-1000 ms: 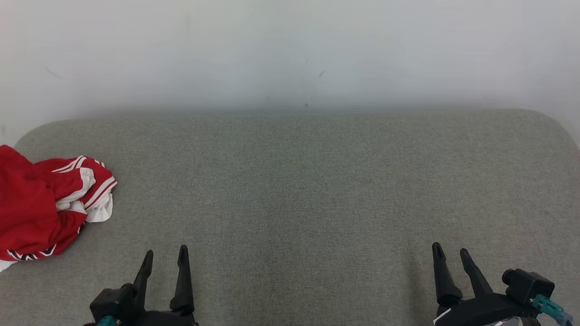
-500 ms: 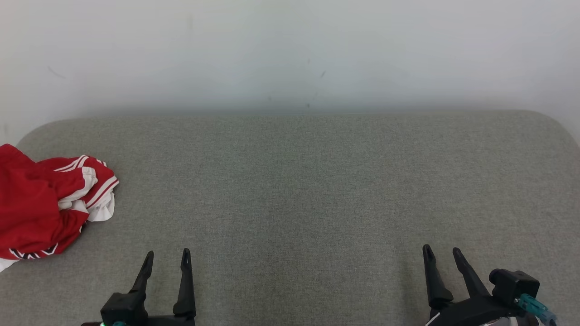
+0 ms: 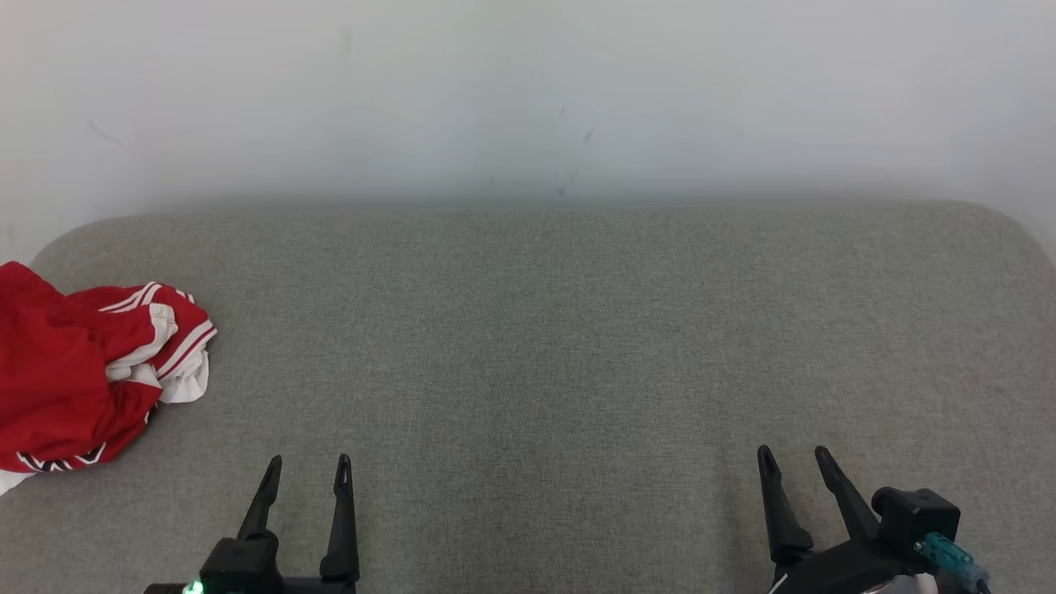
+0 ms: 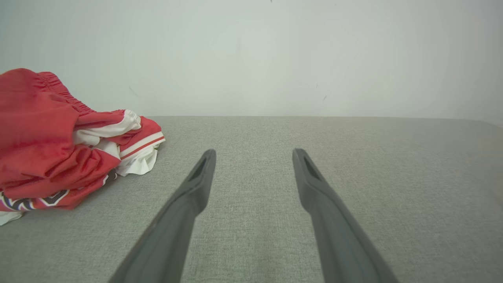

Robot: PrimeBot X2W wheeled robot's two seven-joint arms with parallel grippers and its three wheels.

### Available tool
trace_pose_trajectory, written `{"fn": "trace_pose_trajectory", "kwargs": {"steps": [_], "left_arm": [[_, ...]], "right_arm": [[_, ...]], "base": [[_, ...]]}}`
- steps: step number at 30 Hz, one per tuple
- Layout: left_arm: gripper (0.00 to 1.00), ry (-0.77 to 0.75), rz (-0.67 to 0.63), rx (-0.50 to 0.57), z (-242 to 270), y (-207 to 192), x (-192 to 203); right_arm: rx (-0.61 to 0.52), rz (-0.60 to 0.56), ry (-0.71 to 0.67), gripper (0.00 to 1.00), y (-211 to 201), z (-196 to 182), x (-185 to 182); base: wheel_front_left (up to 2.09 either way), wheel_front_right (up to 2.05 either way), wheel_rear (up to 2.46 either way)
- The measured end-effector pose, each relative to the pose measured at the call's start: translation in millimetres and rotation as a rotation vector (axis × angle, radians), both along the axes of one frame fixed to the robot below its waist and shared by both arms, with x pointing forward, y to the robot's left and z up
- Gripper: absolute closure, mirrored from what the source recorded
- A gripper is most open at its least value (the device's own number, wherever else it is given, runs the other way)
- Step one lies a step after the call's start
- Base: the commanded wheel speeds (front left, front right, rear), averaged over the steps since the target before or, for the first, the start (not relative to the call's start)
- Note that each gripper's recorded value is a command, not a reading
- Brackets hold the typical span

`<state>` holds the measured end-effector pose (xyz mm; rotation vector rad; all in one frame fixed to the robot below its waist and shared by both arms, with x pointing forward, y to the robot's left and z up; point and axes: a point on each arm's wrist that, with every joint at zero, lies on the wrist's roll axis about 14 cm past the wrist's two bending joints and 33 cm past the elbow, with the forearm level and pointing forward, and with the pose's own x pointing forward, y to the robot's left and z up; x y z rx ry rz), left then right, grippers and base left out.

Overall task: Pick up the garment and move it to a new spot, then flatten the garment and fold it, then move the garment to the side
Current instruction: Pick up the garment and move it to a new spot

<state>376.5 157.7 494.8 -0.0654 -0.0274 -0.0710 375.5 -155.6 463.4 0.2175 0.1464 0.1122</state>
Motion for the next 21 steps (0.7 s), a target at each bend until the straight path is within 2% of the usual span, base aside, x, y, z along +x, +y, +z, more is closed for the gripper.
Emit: {"fn": "trace_pose_trajectory", "kwargs": {"steps": [11,21], "left_arm": [[0.0,-0.018,-0.003,0.047,1.0,-0.2,-0.1],[0.0,-0.017,0.001,0.041,0.8,1.5,-2.2]], "right_arm": [[-0.065,0.027,-0.002,0.0,4.5,-2.9,0.5],[-0.065,0.031,-0.004,0.0,5.6,-2.2,0.2]], "base": [[0.0,0.0,0.0],[0.0,0.0,0.0]]}}
